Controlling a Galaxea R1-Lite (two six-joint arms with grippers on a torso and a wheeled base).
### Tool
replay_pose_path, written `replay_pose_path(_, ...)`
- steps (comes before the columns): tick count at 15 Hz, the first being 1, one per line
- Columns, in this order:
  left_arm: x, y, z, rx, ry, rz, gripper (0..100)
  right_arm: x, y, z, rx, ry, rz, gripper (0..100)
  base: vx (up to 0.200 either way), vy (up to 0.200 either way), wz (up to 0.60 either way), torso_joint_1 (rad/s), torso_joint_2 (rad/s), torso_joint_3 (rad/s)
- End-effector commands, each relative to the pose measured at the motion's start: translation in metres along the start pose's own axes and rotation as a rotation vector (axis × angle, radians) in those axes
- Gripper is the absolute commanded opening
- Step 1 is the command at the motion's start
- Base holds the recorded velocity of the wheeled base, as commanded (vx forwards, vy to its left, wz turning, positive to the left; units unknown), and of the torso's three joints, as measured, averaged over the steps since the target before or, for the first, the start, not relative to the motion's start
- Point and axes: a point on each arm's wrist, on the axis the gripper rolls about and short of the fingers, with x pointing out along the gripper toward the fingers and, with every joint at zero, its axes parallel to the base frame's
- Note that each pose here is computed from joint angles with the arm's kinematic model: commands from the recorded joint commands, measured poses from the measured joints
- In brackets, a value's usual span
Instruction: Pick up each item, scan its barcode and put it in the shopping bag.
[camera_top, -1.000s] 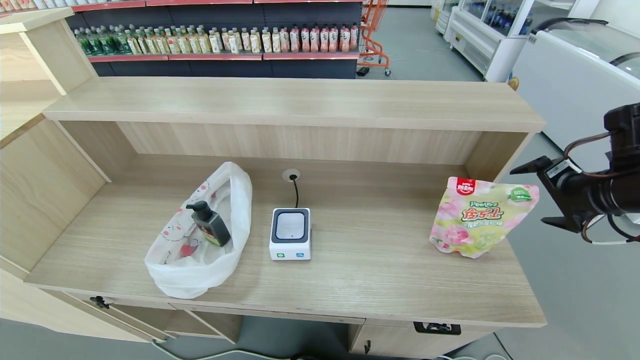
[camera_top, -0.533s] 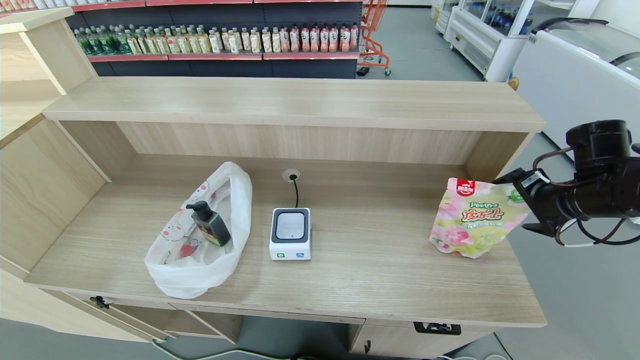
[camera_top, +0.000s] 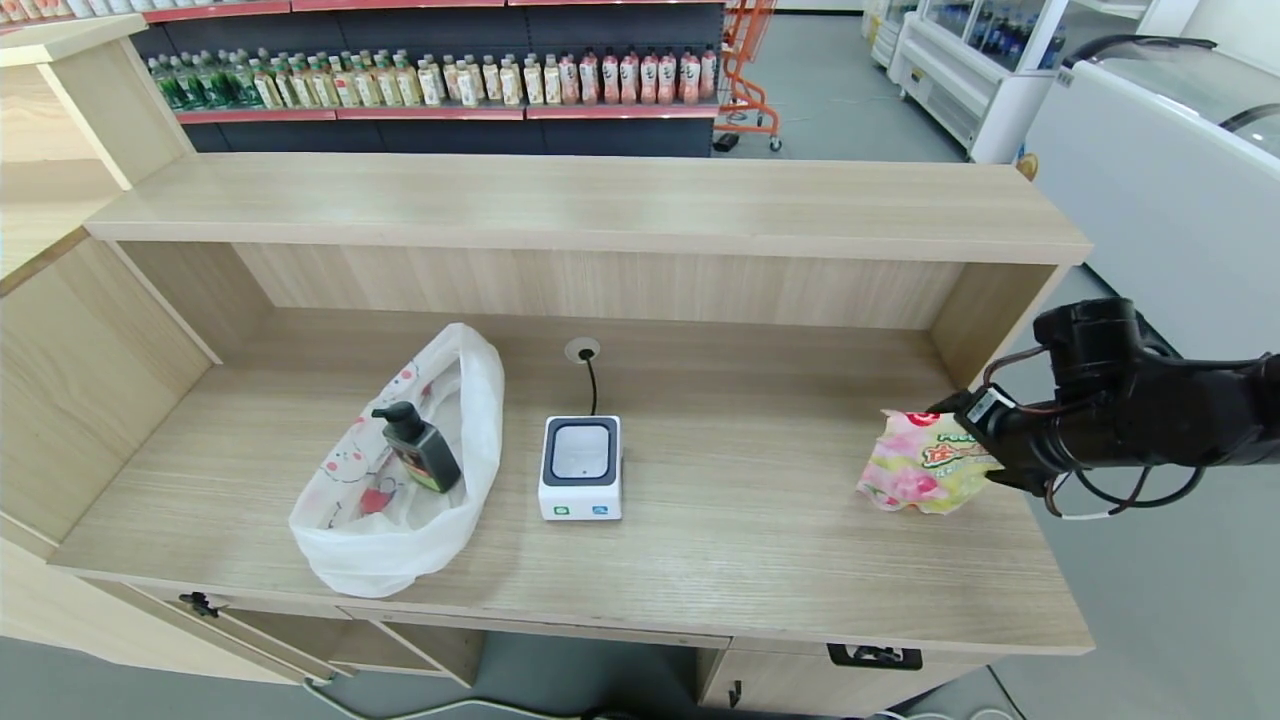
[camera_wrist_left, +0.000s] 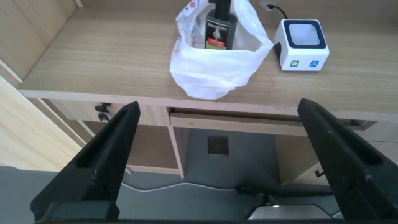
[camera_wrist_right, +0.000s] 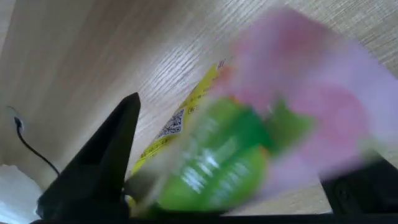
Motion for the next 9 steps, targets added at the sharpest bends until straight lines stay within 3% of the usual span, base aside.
replay_pose_path(1,0.0,0.0,0.0,-0.001,0.0,0.0,100,0.013,-0.003,-0.014,-0.064,0.05,-0.028,0,0.0,0.0,0.0,0.0,0.0,0.0)
replay_pose_path(6,0.0,0.0,0.0,-0.001,0.0,0.0,100,0.012,-0.004,-0.026,-0.269,0.065,-0.038,0,0.0,0.0,0.0,0.0,0.0,0.0)
replay_pose_path(9,0.0,0.0,0.0,-0.001,0.0,0.0,100,-0.008,0.009,-0.014,-0.412,-0.069,0.073,0,0.0,0.0,0.0,0.0,0.0,0.0)
